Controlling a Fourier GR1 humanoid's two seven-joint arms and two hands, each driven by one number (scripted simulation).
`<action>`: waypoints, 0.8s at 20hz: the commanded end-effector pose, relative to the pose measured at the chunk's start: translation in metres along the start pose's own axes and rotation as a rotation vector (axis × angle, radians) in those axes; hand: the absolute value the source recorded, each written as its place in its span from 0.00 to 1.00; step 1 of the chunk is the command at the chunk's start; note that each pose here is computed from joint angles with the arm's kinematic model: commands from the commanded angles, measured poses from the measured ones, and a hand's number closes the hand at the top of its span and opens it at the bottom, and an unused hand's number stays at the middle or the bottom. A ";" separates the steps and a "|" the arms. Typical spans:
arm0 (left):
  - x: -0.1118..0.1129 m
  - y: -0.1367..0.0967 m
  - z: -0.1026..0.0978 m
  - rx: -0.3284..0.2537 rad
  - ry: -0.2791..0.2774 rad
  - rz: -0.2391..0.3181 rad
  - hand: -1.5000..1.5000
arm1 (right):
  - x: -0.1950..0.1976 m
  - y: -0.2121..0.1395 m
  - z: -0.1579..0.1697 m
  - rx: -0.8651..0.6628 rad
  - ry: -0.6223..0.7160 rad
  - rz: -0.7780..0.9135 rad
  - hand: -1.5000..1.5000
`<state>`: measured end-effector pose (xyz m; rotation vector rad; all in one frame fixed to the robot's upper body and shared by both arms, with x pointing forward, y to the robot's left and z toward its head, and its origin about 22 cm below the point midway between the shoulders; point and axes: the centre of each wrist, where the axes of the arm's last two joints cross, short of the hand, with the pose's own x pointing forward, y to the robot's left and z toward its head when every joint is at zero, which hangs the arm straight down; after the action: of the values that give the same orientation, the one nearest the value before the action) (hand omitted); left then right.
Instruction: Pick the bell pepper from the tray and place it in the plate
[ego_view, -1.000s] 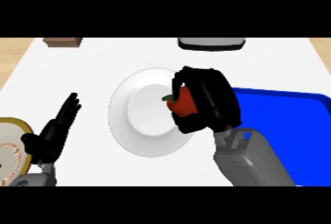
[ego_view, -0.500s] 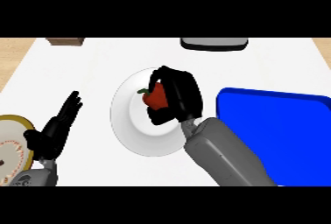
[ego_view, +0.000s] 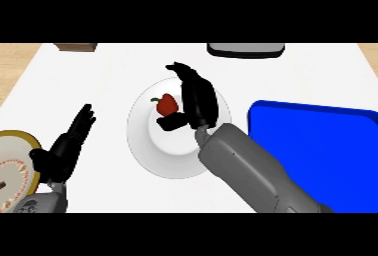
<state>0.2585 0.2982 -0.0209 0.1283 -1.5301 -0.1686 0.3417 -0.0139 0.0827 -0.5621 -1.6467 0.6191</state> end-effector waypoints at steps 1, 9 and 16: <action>0.002 -0.001 -0.013 0.022 -0.003 0.011 0.50 | 0.001 -0.008 -0.007 -0.078 0.003 -0.161 0.00; -0.001 0.001 0.005 0.030 0.007 0.013 0.50 | -0.060 -0.057 -0.004 -0.186 0.022 -0.501 0.00; -0.004 -0.002 0.010 0.047 0.009 -0.013 0.50 | -0.157 -0.121 0.024 -0.150 -0.019 -0.527 0.00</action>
<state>0.2492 0.3015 -0.0232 0.1534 -1.5246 -0.1420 0.3480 -0.1559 0.0591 -0.2375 -1.7504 0.1096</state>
